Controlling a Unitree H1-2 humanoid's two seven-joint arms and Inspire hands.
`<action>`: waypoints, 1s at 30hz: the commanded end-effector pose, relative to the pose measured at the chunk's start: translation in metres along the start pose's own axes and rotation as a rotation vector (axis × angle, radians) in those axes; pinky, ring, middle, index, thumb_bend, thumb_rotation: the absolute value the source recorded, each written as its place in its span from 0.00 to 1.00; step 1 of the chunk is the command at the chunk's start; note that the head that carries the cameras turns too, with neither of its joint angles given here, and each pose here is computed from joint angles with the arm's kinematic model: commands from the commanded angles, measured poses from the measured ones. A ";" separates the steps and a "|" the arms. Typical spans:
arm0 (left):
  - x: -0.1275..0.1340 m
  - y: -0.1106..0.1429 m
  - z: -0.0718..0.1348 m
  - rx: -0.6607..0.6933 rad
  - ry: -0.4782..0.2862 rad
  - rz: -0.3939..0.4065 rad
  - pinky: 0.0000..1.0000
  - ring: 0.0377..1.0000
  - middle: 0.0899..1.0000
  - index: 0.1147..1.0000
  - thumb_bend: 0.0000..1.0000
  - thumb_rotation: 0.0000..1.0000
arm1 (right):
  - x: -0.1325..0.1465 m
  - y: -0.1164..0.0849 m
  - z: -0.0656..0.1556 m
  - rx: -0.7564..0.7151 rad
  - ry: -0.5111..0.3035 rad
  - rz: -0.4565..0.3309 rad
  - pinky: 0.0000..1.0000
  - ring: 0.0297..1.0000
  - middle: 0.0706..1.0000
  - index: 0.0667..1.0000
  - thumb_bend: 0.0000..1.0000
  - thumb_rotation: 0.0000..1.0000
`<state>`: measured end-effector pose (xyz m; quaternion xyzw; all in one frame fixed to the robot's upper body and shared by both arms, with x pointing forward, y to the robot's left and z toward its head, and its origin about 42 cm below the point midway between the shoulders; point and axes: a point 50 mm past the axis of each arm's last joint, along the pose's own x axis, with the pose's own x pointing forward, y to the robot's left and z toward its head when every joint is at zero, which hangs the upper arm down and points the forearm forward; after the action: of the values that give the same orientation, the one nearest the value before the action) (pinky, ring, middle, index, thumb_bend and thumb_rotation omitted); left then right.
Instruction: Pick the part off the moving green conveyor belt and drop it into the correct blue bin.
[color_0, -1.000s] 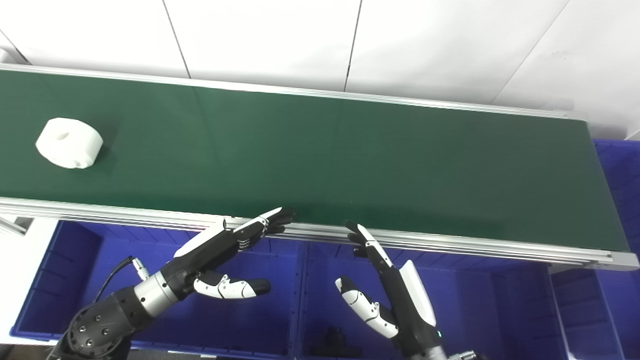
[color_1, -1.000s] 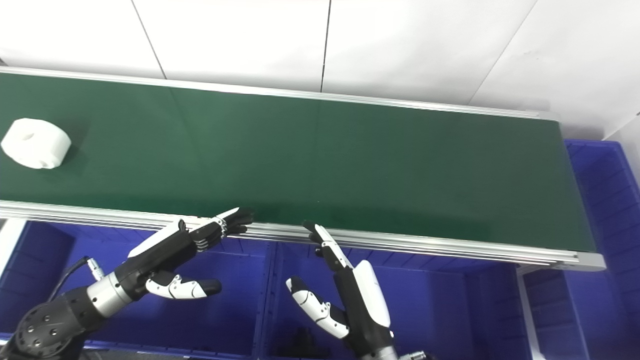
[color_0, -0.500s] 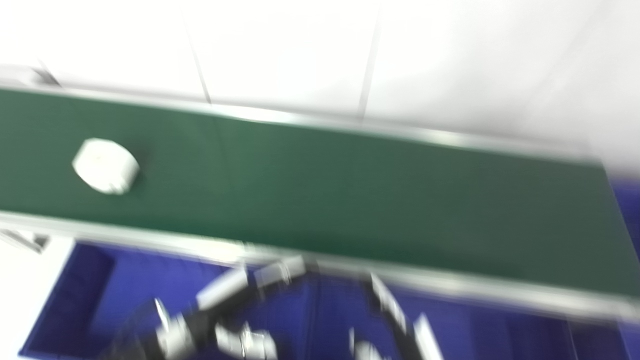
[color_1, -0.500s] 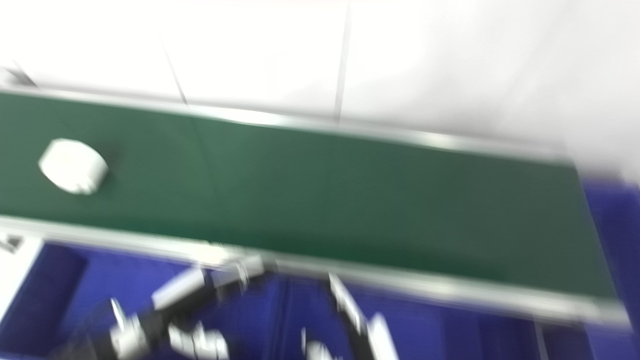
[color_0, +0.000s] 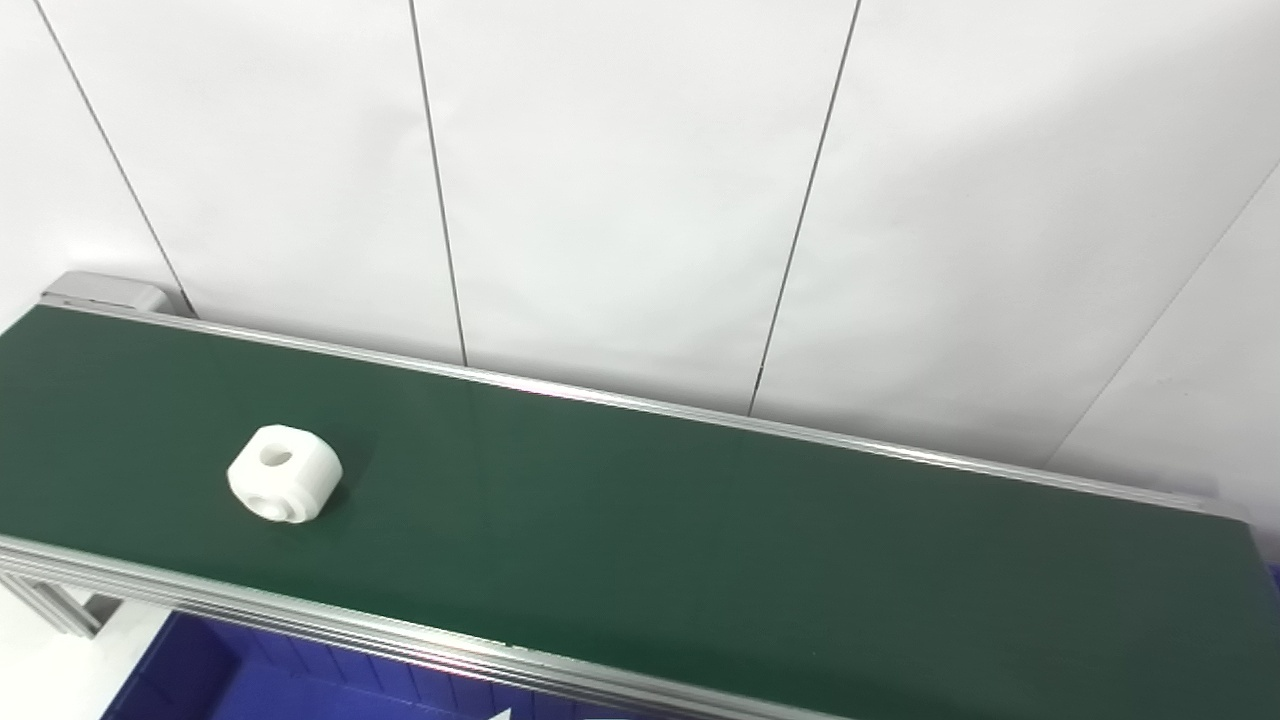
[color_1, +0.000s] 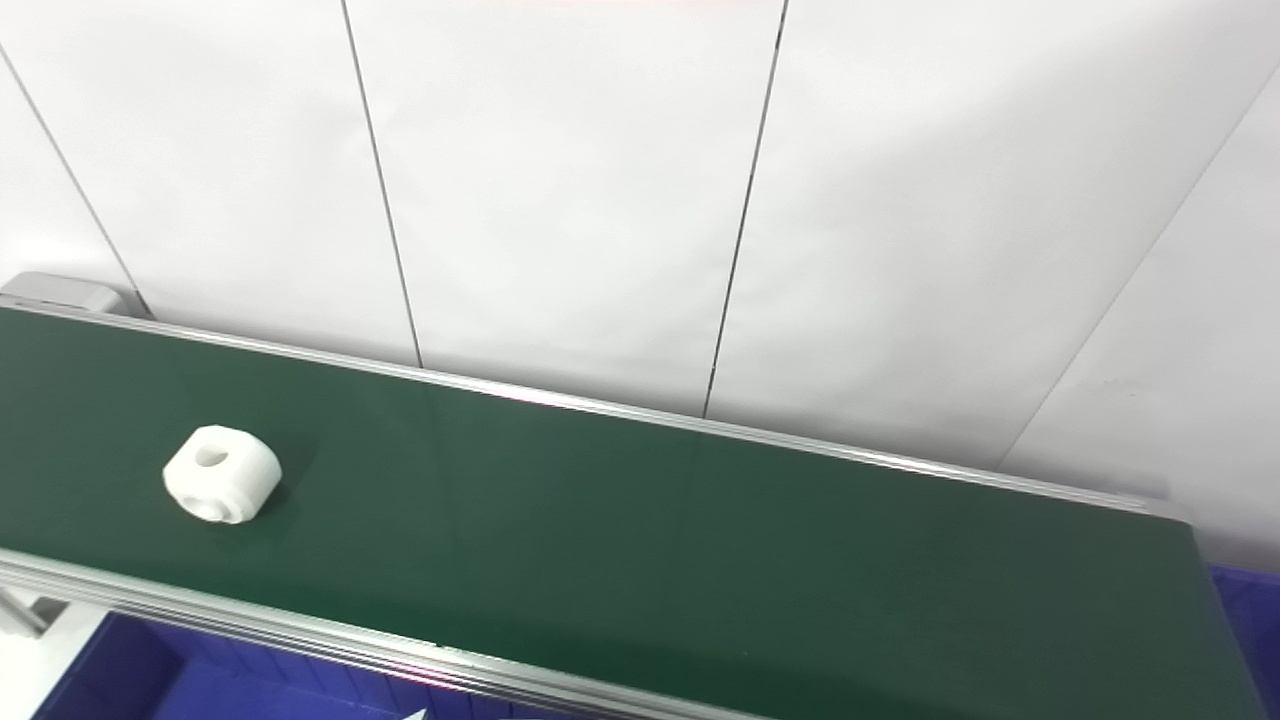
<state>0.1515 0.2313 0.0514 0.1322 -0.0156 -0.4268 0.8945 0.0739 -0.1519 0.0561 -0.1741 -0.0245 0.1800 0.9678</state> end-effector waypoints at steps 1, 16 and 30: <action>0.004 0.006 0.010 0.042 -0.065 0.019 0.78 0.87 0.91 0.87 0.43 0.35 | 0.000 -0.002 0.010 0.013 -0.054 -0.029 0.72 0.84 0.90 0.87 0.22 0.18; 0.038 0.100 0.081 0.399 -0.265 0.148 0.70 0.76 0.77 0.74 0.69 0.07 | 0.010 -0.008 0.004 0.008 -0.071 -0.020 0.72 0.84 0.90 0.87 0.23 0.36; 0.099 0.224 0.187 1.069 -0.274 0.208 0.83 0.82 0.83 0.83 0.68 0.28 | 0.016 -0.014 0.002 -0.001 -0.085 -0.013 0.74 0.85 0.90 0.87 0.24 0.41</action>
<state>0.3456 0.2377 0.2580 0.4871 -0.3437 -0.3115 0.7400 0.0941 -0.1581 0.0552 -0.1762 -0.0390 0.1811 0.9668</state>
